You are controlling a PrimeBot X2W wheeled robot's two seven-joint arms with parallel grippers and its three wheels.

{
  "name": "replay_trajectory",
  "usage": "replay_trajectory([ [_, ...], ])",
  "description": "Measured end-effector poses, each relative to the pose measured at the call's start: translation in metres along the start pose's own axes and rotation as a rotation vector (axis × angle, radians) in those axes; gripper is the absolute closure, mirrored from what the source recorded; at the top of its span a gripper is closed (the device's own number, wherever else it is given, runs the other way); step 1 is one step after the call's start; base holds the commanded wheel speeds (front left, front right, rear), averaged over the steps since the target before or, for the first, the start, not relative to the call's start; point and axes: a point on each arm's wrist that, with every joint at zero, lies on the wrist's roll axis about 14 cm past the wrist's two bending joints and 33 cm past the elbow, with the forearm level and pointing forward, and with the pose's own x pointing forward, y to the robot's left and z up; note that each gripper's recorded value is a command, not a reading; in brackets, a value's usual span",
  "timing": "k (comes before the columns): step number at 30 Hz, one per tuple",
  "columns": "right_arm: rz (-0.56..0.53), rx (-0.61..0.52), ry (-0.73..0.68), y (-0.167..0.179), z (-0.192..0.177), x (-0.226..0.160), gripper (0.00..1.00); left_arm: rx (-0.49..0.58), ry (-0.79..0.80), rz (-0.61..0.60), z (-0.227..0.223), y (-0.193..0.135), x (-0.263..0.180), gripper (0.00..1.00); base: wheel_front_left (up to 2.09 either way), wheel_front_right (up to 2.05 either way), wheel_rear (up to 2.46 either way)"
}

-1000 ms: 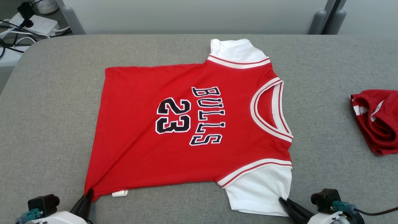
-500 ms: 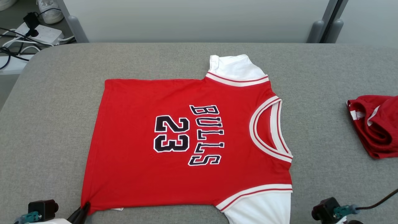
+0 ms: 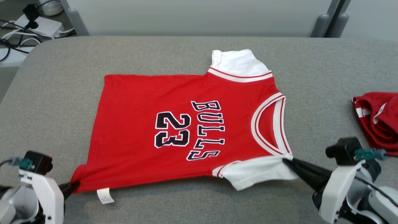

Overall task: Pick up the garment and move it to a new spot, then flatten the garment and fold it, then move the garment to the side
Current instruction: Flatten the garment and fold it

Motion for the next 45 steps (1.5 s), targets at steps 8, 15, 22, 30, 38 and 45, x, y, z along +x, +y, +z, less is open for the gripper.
replay_trajectory([
  [8,-0.026,-0.060,-0.010,-0.024,0.026,0.030,1.00,0.051,0.084,-0.055,0.037,-0.011,0.013,1.00,0.00,0.00,0.00],
  [15,-0.045,-0.064,0.012,-0.038,0.026,0.048,1.00,0.083,0.119,-0.057,0.054,-0.012,0.034,1.00,0.00,0.00,0.00],
  [22,-0.070,-0.048,0.017,-0.051,0.021,0.060,1.00,0.074,0.131,-0.027,0.056,-0.003,0.054,1.00,0.00,0.00,0.00],
  [30,-0.102,-0.053,0.000,-0.065,0.024,0.067,1.00,0.040,0.175,0.022,0.043,0.011,0.063,1.00,0.00,0.00,0.00],
  [38,-0.105,-0.044,-0.031,-0.064,0.027,0.076,0.33,0.008,0.118,0.030,0.059,0.012,0.069,0.00,0.00,0.00,0.00],
  [45,-0.189,-0.043,-0.151,-0.089,0.053,0.070,0.00,-0.020,-0.041,0.051,0.096,0.019,0.066,0.00,0.00,0.00,0.00],
])
